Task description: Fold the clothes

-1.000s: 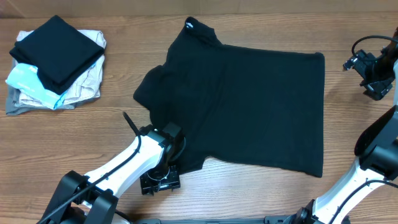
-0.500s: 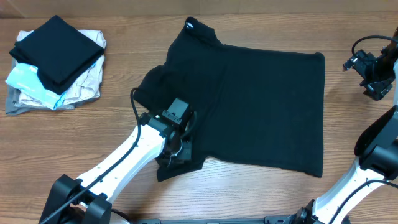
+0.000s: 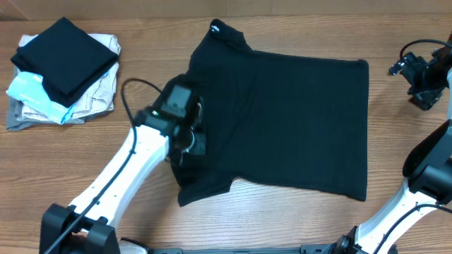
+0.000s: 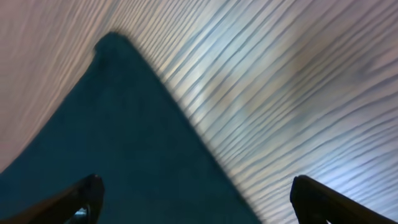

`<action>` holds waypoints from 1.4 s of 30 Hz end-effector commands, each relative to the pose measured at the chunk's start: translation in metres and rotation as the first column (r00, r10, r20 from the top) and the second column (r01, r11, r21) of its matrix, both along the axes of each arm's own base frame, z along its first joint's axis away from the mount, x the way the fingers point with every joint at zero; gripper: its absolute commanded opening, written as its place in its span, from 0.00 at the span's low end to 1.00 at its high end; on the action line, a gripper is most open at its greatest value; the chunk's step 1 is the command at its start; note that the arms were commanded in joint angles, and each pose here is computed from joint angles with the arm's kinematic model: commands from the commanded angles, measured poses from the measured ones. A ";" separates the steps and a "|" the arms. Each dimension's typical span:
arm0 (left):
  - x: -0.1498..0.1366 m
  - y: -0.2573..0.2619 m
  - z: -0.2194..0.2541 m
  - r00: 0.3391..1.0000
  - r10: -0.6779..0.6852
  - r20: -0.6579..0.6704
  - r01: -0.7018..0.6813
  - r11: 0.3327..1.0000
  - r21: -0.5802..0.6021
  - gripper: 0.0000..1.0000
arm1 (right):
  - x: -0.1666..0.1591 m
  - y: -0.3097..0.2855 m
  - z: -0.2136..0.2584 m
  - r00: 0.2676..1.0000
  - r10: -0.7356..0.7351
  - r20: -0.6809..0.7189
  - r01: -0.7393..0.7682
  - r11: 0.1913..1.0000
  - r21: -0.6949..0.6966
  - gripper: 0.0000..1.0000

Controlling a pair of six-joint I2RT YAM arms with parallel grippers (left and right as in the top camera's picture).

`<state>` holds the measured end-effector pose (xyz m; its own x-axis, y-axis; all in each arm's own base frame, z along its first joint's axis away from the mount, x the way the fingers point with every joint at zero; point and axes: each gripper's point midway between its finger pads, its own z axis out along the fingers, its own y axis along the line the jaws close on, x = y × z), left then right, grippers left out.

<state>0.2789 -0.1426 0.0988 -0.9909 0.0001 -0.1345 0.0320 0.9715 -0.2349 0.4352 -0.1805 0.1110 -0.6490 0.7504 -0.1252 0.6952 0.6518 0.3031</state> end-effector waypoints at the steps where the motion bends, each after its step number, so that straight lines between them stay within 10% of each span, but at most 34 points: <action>1: 0.022 0.002 0.031 0.996 -0.015 0.088 0.018 0.999 -0.030 0.04 | 0.006 0.039 0.024 0.994 0.052 0.099 -0.070 0.979 0.192 1.00; 2: 0.026 0.004 0.036 0.995 -0.007 0.100 0.010 0.999 -0.033 0.04 | 0.003 0.049 0.027 0.988 0.100 0.118 -0.125 0.965 0.231 1.00; 5: 0.035 0.008 0.045 0.992 0.016 0.125 -0.011 0.999 -0.043 0.04 | -0.021 0.064 0.024 0.986 0.158 0.044 -0.164 0.945 0.285 0.38; 7: 0.038 0.013 0.046 0.991 0.030 0.133 -0.025 0.999 -0.041 0.04 | -0.043 0.066 0.020 0.986 0.151 -0.066 -0.124 0.946 0.299 0.20; 17: 0.048 0.039 0.044 0.982 0.083 0.167 -0.092 0.995 0.047 0.06 | -0.116 0.084 0.052 0.961 0.069 -0.269 -0.002 0.970 0.243 0.20; 24: 0.056 0.041 0.045 0.974 0.119 0.195 -0.131 0.990 0.047 0.20 | -0.172 0.107 0.072 0.987 -0.041 -0.158 0.065 0.986 0.151 0.36; 27: 0.057 0.041 0.046 0.971 0.138 0.198 -0.148 0.988 0.038 0.25 | -0.198 0.119 0.054 0.979 -0.080 -0.186 0.110 0.981 0.161 0.54; 42: 0.054 0.043 0.043 0.973 0.141 0.182 -0.152 0.987 0.052 0.38 | -0.258 0.134 -0.067 0.854 -0.283 -0.436 0.368 0.922 0.120 0.68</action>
